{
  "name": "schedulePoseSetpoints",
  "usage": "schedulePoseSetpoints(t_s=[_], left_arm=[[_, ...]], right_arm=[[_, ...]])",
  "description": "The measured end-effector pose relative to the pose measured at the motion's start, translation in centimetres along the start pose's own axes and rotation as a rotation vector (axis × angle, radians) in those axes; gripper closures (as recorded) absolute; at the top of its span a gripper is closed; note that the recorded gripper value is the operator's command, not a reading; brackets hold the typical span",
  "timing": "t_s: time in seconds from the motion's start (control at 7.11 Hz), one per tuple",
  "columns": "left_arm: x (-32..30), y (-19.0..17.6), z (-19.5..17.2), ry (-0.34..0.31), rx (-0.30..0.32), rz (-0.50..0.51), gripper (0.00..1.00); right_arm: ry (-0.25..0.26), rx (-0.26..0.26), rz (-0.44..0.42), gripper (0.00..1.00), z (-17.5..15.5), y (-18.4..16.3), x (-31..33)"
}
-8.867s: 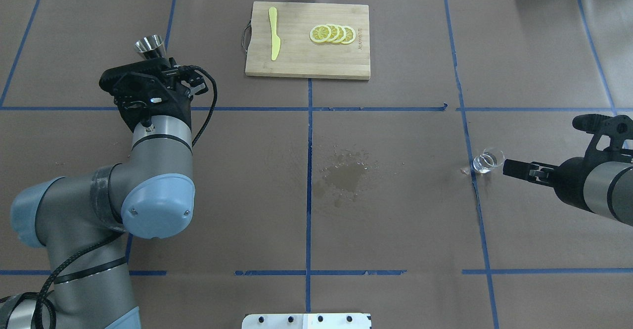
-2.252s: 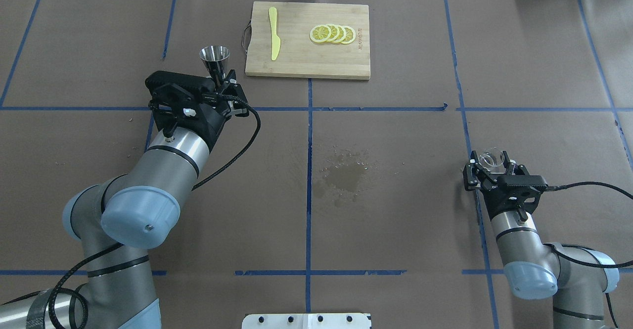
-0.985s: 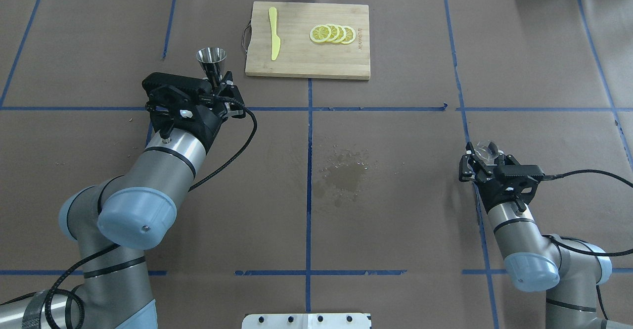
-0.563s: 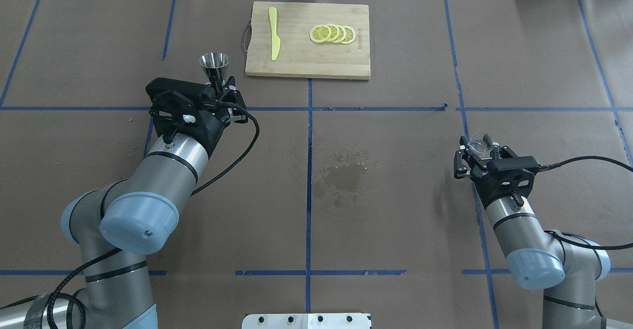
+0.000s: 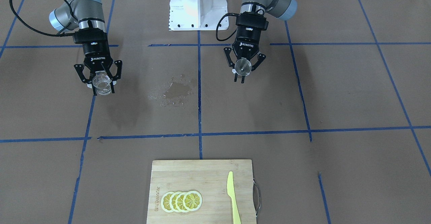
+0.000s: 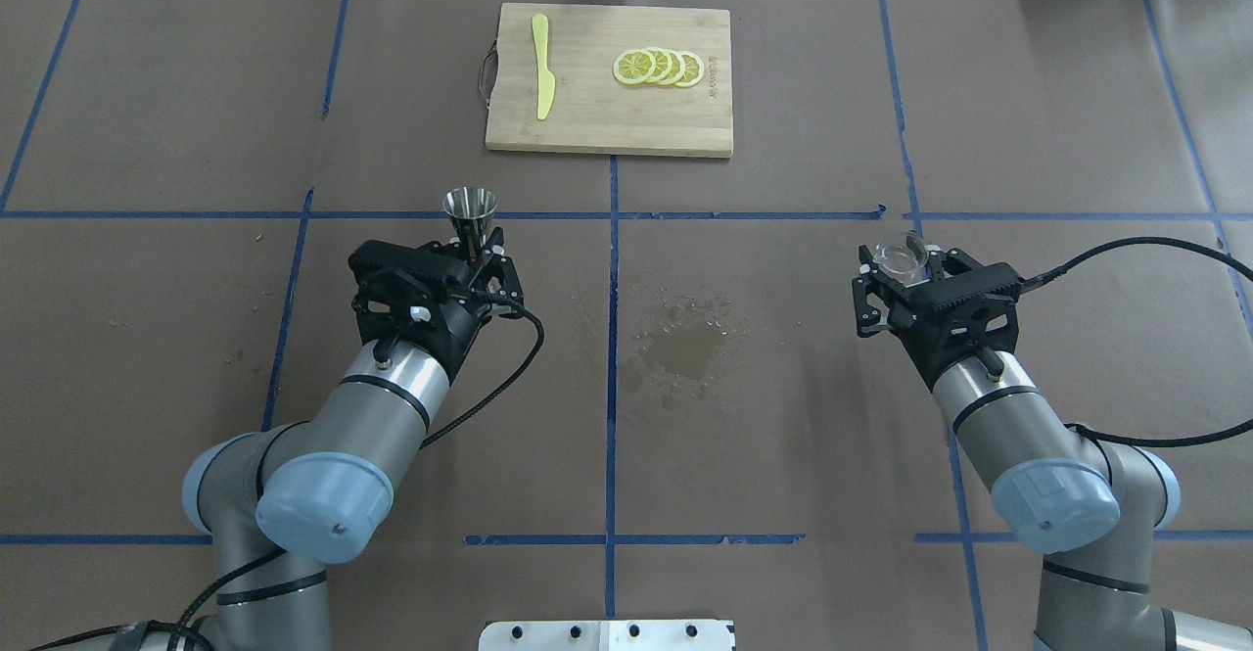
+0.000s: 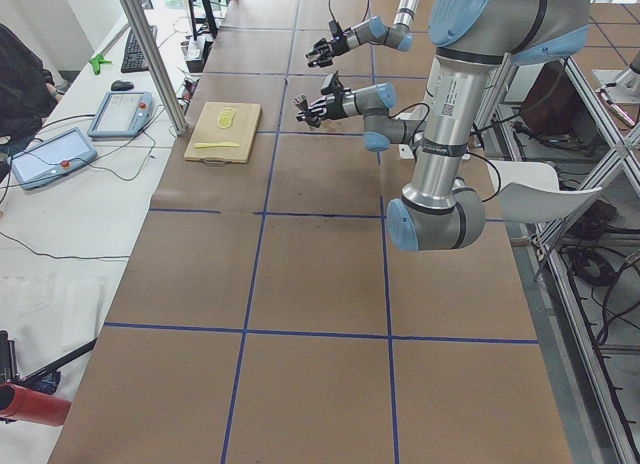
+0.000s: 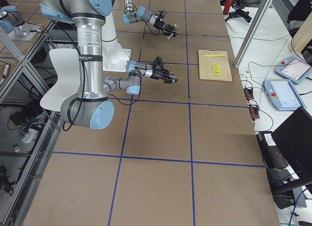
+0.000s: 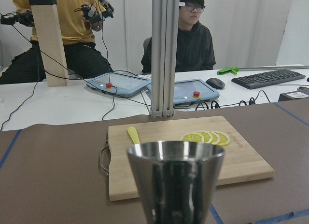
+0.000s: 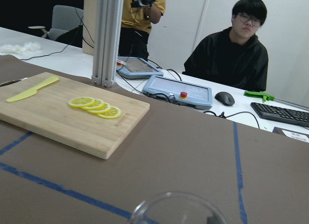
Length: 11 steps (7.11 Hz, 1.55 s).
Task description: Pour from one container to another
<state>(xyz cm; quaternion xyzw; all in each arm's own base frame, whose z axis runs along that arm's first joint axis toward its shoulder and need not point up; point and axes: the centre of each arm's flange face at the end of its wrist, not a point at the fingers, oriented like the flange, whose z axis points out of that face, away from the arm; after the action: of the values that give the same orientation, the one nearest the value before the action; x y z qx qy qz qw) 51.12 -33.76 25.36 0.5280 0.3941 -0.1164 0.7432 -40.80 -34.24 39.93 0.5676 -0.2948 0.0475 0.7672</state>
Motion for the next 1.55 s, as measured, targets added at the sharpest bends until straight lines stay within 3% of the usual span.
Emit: schedulePoseSetpoints(t_s=[0.28, 0.56, 0.84, 1.13, 1.55], left_arm=[[1.8, 1.8, -1.1, 0.063, 0.001, 0.024, 1.0], [5.3, 1.1, -2.5, 0.223, -0.026, 0.097, 1.0], [8.0, 0.8, -2.6, 0.333, -0.032, 0.128, 1.0], [9.7, 1.6, -2.0, 0.387, -0.026, 0.152, 1.0], [10.3, 2.7, -0.8, 0.389, -0.031, 0.173, 1.0]], right_arm=[[-0.079, -0.004, -0.054, 1.0, -0.2, -3.0, -1.8], [-0.158, -0.027, -0.078, 1.0, -0.1, -5.3, -1.9], [-0.209, -0.042, -0.133, 1.0, 0.1, -7.3, -1.5], [-0.192, -0.045, -0.186, 1.0, 0.8, -9.3, -3.2], [-0.131, -0.056, -0.231, 1.0, 2.0, -12.8, -7.3]])
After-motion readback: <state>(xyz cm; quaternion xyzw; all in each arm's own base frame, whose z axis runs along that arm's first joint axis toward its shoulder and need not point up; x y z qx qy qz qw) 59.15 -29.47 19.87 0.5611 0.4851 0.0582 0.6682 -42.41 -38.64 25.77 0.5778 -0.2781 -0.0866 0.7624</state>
